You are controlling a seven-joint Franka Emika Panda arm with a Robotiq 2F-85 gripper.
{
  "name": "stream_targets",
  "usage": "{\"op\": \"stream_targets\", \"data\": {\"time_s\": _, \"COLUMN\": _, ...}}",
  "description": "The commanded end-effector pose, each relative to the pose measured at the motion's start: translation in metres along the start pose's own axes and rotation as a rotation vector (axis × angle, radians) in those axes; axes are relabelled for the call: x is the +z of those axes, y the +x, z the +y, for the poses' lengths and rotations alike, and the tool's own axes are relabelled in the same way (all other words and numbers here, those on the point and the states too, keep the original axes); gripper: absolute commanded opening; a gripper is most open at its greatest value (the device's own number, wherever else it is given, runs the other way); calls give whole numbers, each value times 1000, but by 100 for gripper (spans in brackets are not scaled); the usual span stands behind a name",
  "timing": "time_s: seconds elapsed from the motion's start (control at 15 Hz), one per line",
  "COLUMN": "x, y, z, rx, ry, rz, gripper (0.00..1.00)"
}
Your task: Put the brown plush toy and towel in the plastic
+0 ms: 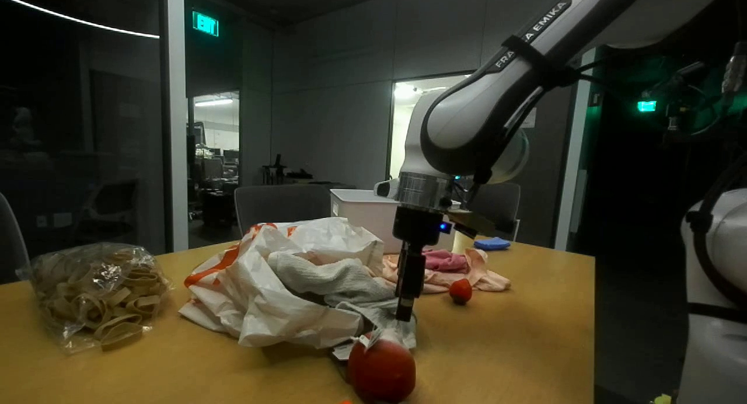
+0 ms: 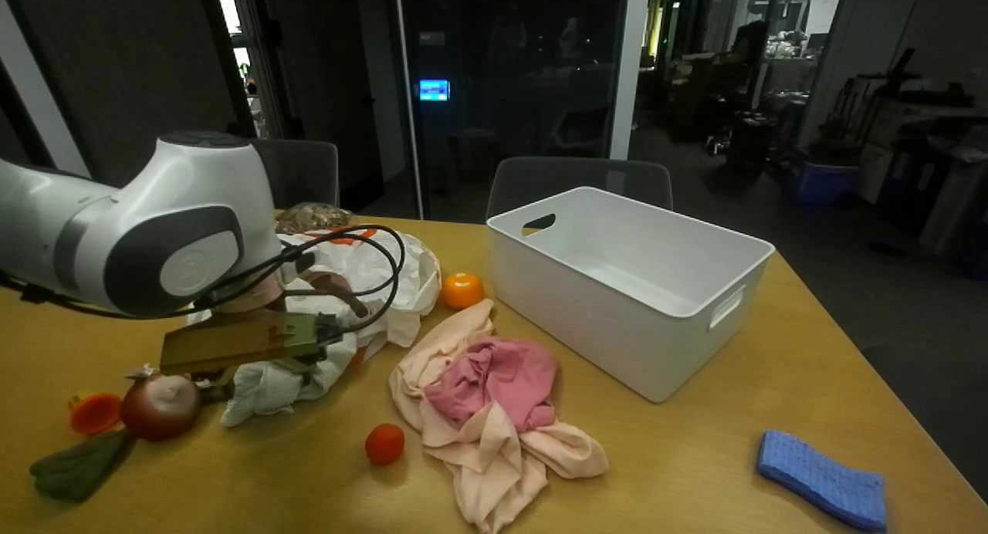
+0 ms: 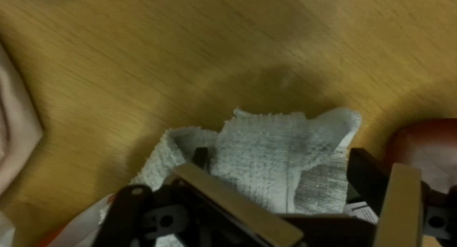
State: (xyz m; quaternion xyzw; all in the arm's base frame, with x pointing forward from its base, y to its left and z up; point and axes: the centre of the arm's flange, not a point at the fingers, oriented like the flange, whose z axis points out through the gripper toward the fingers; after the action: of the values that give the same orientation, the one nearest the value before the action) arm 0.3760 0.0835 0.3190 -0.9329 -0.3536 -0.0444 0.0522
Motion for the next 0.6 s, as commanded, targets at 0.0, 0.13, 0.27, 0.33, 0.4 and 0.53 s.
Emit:
{"op": "stream_targets", "data": {"time_s": 0.0, "x": 17, "y": 0, "z": 0, "rx": -35, "ry": -3, "rz": 21, "gripper": 75}}
{"op": "stream_targets", "data": {"time_s": 0.13, "x": 18, "y": -1, "z": 0, "rx": -51, "ry": -10, "rz": 21, "gripper": 68}}
{"op": "stream_targets", "data": {"time_s": 0.27, "x": 17, "y": -2, "z": 3, "rx": -55, "ry": -8, "rz": 22, "gripper": 51}}
{"op": "stream_targets", "data": {"time_s": 0.33, "x": 16, "y": -3, "z": 5, "rx": -55, "ry": -11, "rz": 26, "gripper": 43}}
{"op": "stream_targets", "data": {"time_s": 0.4, "x": 14, "y": -4, "z": 7, "rx": -53, "ry": -13, "rz": 29, "gripper": 36}}
{"op": "stream_targets", "data": {"time_s": 0.53, "x": 12, "y": -6, "z": 11, "rx": -47, "ry": -15, "rz": 32, "gripper": 20}}
